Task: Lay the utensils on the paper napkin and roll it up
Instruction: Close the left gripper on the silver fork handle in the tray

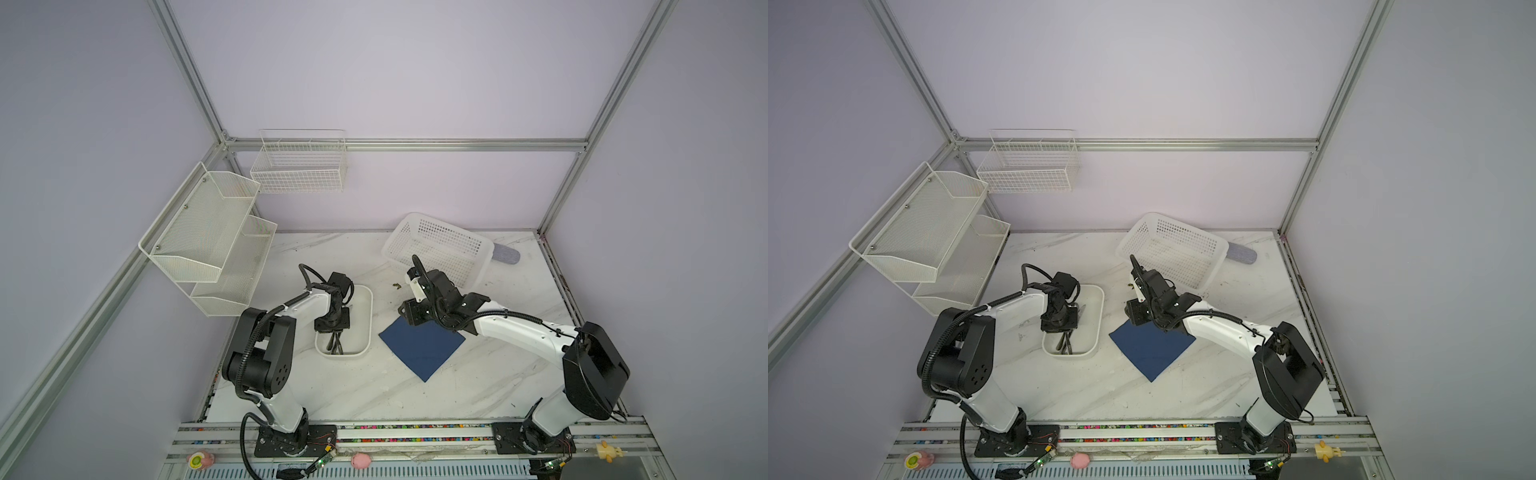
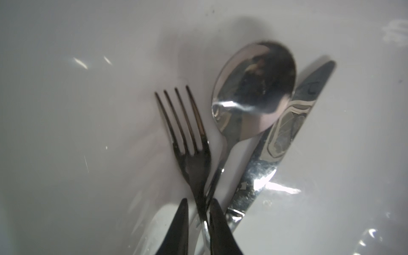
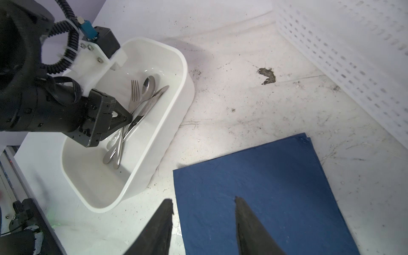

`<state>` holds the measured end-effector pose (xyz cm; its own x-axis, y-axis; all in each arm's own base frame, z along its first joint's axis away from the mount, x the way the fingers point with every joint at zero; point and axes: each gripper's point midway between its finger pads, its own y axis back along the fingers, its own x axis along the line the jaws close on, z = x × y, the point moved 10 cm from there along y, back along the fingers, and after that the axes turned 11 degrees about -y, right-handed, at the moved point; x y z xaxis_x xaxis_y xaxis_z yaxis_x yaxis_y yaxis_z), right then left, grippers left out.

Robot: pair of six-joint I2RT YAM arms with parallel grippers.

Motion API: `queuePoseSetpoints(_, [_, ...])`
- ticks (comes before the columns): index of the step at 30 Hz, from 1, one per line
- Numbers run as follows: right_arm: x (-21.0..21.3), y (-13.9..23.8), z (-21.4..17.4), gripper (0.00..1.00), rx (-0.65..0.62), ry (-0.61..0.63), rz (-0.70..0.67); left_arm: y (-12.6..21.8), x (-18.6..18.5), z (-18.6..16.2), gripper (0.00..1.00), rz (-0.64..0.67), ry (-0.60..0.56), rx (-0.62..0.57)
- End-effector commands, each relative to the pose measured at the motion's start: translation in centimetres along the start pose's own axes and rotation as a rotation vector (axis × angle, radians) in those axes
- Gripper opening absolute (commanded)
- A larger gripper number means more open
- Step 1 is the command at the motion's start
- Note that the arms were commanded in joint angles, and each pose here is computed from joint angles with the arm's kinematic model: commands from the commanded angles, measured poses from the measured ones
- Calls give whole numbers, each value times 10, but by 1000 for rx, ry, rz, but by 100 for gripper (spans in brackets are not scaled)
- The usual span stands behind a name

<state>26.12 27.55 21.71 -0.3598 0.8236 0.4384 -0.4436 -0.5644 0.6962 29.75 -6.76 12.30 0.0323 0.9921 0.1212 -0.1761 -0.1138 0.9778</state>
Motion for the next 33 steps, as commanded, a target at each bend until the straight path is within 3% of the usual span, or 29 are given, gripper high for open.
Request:
queuePoseSetpoints(1, [0, -4, 2, 47, 18, 10, -41, 10, -1, 15, 15, -31, 50, -27])
queuePoseSetpoints(19, [0, 3, 5, 46, -16, 9, -49, 6, -2, 18, 7, -106, 15, 9])
queuePoseSetpoints(27, [5, 33, 15, 45, -169, -15, -14, 35, 2, 22, 5, -111, 15, -70])
queuePoseSetpoints(33, [3, 38, 14, 45, -195, -28, -22, 35, 3, 19, 5, -107, -5, -68])
